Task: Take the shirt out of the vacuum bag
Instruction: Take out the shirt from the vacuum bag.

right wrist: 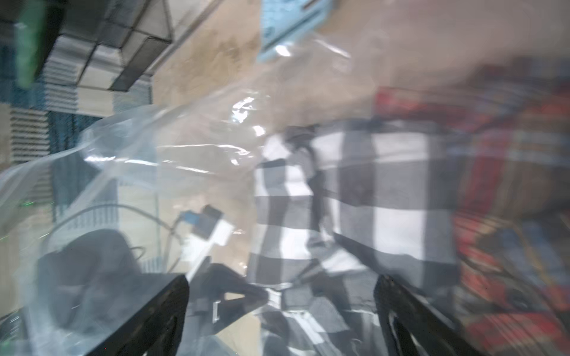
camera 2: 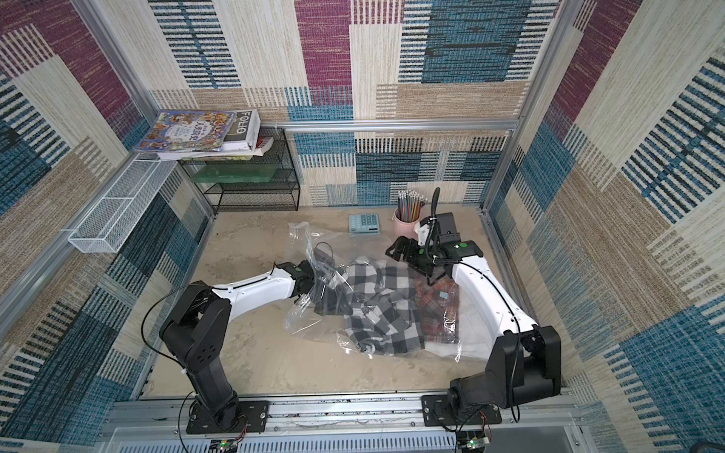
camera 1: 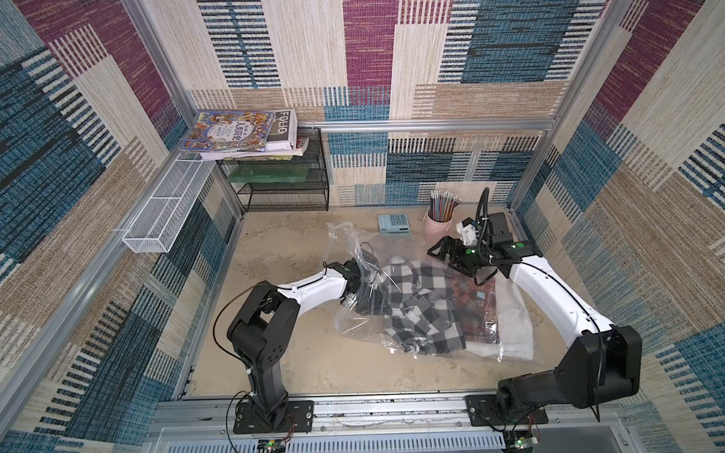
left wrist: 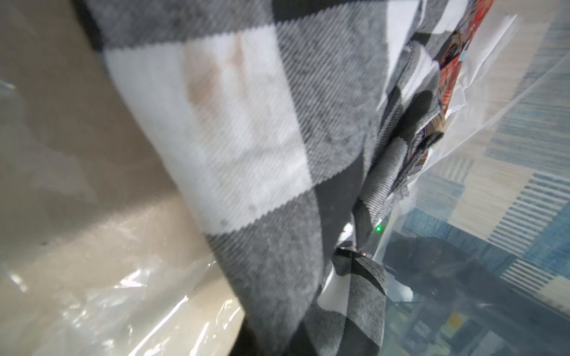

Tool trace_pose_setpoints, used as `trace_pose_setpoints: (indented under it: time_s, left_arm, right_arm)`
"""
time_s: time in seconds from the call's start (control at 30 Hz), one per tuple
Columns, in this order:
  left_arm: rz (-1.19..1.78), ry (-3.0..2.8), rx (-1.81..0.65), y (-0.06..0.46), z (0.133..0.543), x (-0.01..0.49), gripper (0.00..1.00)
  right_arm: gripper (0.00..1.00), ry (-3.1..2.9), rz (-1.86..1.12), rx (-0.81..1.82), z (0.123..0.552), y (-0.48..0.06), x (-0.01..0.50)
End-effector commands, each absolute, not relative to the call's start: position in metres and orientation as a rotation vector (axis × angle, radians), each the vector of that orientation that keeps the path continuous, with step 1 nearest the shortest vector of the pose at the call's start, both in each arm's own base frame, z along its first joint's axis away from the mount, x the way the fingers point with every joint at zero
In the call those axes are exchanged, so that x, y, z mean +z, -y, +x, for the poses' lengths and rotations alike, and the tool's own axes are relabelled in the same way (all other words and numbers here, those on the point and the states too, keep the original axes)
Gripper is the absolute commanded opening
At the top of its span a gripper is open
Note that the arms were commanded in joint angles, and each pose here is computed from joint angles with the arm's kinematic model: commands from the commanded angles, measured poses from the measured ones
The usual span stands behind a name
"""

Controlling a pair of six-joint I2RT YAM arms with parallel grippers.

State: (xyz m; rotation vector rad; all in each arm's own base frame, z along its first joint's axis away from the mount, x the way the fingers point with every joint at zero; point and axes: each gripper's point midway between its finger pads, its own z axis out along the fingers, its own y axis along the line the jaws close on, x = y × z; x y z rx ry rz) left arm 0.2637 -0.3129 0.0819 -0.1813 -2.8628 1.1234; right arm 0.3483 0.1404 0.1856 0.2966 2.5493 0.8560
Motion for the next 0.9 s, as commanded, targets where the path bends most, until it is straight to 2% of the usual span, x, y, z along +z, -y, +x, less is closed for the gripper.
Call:
trace_pose_setpoints:
  time_s: [0.0,0.27,0.87]
  left_arm:
    - [-0.185,2.870,1.123,0.309,0.264,0.087,0.00]
    - [-0.112,2.902,1.111,0.287,0.267,0.095,0.00]
    - [0.231,2.948,1.155,0.207,0.274,0.111,0.00]
  right_arm:
    - [0.96,-2.513,0.417,0.833,0.348,-0.118,0.169]
    - [0.96,-2.528,0.557,0.724,0.335,-0.076,0.141]
    - [0.96,-2.576,0.639,0.640,0.329,-0.056,0.107]
